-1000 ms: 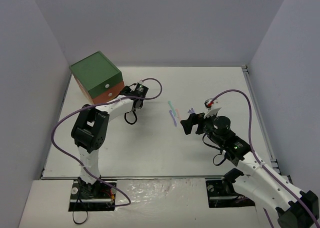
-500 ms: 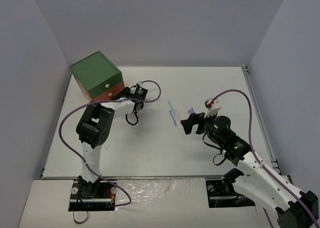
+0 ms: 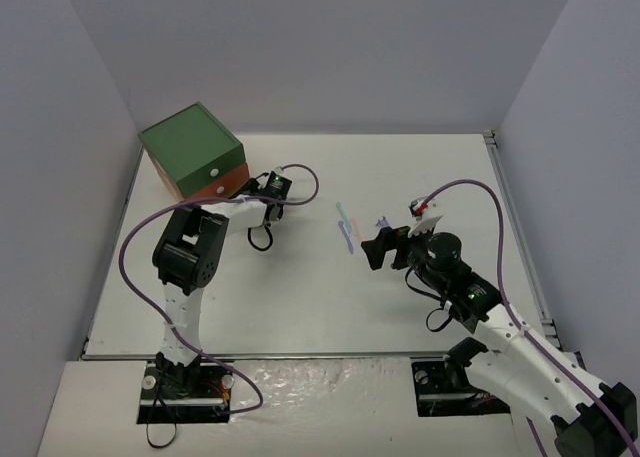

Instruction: Organize the makeup

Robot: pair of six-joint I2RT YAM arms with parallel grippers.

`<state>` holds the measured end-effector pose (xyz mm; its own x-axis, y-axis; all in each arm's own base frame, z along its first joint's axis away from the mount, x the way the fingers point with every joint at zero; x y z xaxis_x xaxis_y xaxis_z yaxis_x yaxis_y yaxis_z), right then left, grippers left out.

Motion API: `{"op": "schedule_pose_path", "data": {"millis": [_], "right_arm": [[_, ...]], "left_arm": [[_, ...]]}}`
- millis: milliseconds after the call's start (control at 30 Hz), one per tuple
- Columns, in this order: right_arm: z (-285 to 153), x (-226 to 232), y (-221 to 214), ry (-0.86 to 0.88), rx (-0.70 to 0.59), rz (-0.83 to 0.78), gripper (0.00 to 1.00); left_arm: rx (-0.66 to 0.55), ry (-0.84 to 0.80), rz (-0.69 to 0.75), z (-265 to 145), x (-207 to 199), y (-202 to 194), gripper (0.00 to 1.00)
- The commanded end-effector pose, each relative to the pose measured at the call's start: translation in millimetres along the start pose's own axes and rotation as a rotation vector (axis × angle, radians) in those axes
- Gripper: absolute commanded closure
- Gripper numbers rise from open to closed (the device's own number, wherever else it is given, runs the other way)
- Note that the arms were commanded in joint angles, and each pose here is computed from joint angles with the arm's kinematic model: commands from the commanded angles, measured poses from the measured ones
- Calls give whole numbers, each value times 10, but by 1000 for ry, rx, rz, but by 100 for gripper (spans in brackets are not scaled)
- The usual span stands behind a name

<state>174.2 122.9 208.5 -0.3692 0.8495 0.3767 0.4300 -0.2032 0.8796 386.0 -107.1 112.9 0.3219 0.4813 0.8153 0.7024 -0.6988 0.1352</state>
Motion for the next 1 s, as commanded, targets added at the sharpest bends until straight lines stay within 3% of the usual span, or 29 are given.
{"op": "schedule_pose_path", "data": {"millis": [0,167,467,967], "right_arm": [[24,57,151,41,-84,-5,0],[31,59,148,41,-81,-7,0],[26,60,155,42,-83,-7,0],[-3,65,182,47,-102,-8,0]], "left_arm": [[-46,27,-75,-62,241,151,62],[-52,2,-79,-48,228,157,66],[-49,-52,-76,-62,194,126,92],[-67,-212,-116,-310,129,32,100]]}}
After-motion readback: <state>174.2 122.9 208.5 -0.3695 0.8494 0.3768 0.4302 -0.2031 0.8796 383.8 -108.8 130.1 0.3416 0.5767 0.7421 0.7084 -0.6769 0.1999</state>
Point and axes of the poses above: each gripper's point midway between its finger pads, its own z axis out along the fingers, its own x axis along the line the jaws close on, y = z × x, the point moved 10 cm from there along -z, back along the fingers, and after that the axes turned 5 degrees about z, right-handed, at the moved point
